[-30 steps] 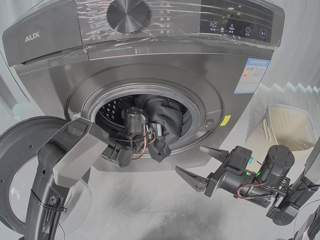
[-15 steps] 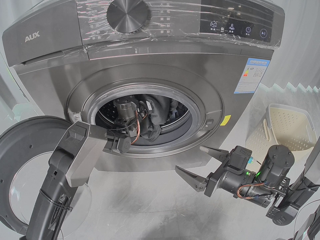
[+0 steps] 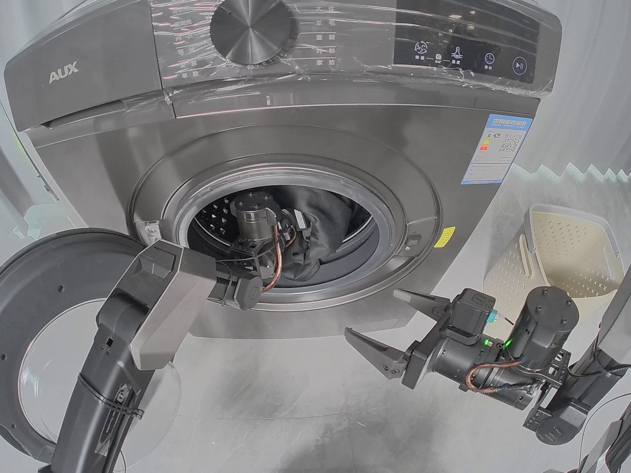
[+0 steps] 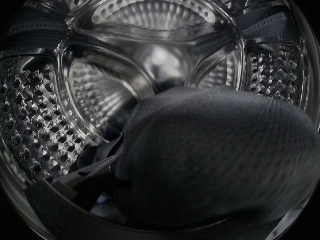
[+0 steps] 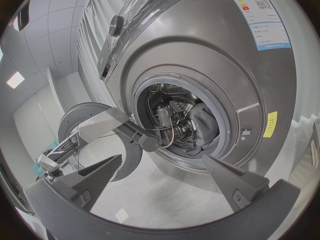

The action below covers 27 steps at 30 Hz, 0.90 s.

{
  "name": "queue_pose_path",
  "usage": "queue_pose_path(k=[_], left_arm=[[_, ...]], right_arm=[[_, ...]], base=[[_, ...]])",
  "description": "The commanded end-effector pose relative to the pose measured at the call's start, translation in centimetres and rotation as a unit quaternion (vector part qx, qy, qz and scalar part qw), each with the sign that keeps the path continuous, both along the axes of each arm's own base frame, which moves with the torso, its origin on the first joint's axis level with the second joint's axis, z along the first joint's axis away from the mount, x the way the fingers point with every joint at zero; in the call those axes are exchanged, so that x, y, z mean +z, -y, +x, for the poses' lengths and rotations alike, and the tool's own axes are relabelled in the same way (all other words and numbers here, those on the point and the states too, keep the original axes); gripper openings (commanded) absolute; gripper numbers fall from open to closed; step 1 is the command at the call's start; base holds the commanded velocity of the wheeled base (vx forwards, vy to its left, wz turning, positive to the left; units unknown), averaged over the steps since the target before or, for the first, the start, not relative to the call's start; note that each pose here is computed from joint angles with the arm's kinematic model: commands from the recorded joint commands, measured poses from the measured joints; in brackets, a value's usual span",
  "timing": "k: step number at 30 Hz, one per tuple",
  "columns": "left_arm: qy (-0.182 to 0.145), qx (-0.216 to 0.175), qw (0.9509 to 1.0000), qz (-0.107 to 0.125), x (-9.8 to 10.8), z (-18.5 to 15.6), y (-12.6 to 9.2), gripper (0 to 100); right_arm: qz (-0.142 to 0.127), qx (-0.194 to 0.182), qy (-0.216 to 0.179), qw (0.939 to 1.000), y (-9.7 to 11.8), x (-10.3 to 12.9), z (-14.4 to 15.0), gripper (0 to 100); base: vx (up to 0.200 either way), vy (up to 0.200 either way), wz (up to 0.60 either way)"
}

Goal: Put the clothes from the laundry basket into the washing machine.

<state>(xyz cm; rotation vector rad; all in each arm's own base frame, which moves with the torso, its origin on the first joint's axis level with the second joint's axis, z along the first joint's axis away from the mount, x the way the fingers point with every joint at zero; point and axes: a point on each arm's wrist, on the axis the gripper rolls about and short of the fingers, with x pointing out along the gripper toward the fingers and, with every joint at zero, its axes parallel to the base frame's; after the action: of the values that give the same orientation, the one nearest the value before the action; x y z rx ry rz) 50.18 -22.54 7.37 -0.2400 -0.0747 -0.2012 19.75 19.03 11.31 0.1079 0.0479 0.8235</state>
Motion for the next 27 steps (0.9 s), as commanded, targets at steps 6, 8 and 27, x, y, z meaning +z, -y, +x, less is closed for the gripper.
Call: queue_pose_path(k=[6, 8, 27], left_arm=[[-0.106, -0.077, 0.9898, 0.057, 3.1, -6.5, -0.5, 100], [-0.125, -0.082, 0.986, 0.074, 3.1, -7.3, -0.8, 100], [-0.205, -0.119, 0.9611, 0.142, 1.6, -12.0, -3.0, 100]], right_arm=[[0.0, 0.0, 0.001, 1.0, 0.0, 0.0, 0.0, 100], [0.001, 0.001, 0.002, 1.0, -0.1, 0.1, 0.0, 100], [0.001, 0.0, 0.002, 1.0, -0.1, 0.1, 0.0, 100]], base=[[0.0, 0.0, 0.0], [0.0, 0.0, 0.0], [0.0, 0.0, 0.0]])
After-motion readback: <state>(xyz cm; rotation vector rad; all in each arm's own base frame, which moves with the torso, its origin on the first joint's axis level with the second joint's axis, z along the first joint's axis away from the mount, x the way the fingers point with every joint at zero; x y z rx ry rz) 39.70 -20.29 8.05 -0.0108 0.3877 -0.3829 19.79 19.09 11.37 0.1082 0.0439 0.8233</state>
